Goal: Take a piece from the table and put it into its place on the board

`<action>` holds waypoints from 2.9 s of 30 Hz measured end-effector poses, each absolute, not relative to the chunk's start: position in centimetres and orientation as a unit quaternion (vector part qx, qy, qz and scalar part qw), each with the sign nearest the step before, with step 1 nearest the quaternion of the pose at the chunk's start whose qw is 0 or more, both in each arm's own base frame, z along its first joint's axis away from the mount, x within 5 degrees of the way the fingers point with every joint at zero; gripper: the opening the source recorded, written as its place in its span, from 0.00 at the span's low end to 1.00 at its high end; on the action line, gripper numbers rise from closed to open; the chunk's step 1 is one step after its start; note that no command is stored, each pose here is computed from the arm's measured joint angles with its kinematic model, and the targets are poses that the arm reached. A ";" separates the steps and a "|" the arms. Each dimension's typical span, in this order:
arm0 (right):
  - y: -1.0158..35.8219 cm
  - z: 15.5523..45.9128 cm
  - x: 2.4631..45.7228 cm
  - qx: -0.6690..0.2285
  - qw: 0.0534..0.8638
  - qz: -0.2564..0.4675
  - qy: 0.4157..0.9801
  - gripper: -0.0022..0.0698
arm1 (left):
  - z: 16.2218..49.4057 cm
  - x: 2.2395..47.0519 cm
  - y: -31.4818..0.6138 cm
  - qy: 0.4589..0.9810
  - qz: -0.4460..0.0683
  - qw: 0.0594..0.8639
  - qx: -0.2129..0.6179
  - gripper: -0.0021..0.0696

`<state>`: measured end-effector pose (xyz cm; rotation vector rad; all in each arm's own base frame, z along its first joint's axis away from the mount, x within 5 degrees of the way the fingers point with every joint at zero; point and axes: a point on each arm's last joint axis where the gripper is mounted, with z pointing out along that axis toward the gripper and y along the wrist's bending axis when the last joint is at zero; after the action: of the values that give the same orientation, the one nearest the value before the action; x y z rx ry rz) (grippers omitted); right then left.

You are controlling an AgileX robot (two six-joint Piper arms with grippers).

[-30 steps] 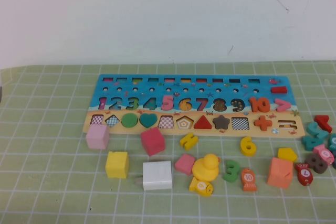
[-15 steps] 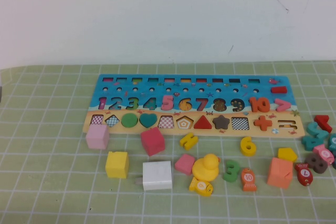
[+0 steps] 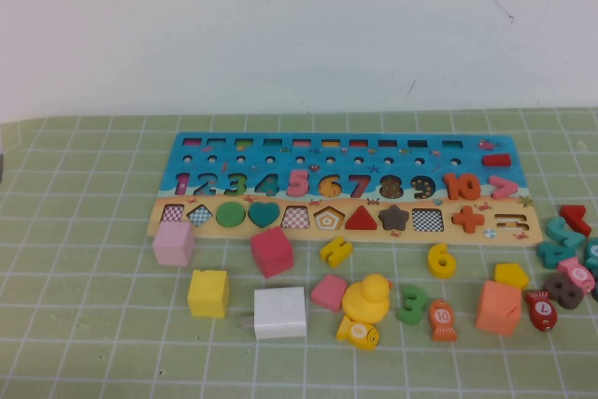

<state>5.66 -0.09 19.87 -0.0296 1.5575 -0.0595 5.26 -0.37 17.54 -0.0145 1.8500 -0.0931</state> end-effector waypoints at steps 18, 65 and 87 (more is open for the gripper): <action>-1.1 26.8 3.5 0.065 0.892 -0.022 0.447 0.03 | 17.5 5.3 -0.4 0.798 -0.040 0.601 -0.006 0.03; 17.3 25.7 31.6 -0.265 0.147 0.083 0.949 0.03 | 17.5 5.3 -0.4 0.798 -0.040 0.601 -0.006 0.03; 18.5 20.1 34.3 -0.206 0.137 0.057 0.967 0.63 | 17.5 5.3 -0.4 0.798 -0.040 0.601 -0.006 0.03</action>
<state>34.28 18.46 20.05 -0.5972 2.7992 0.1651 5.26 -0.37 17.54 -0.0145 1.8500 -0.0931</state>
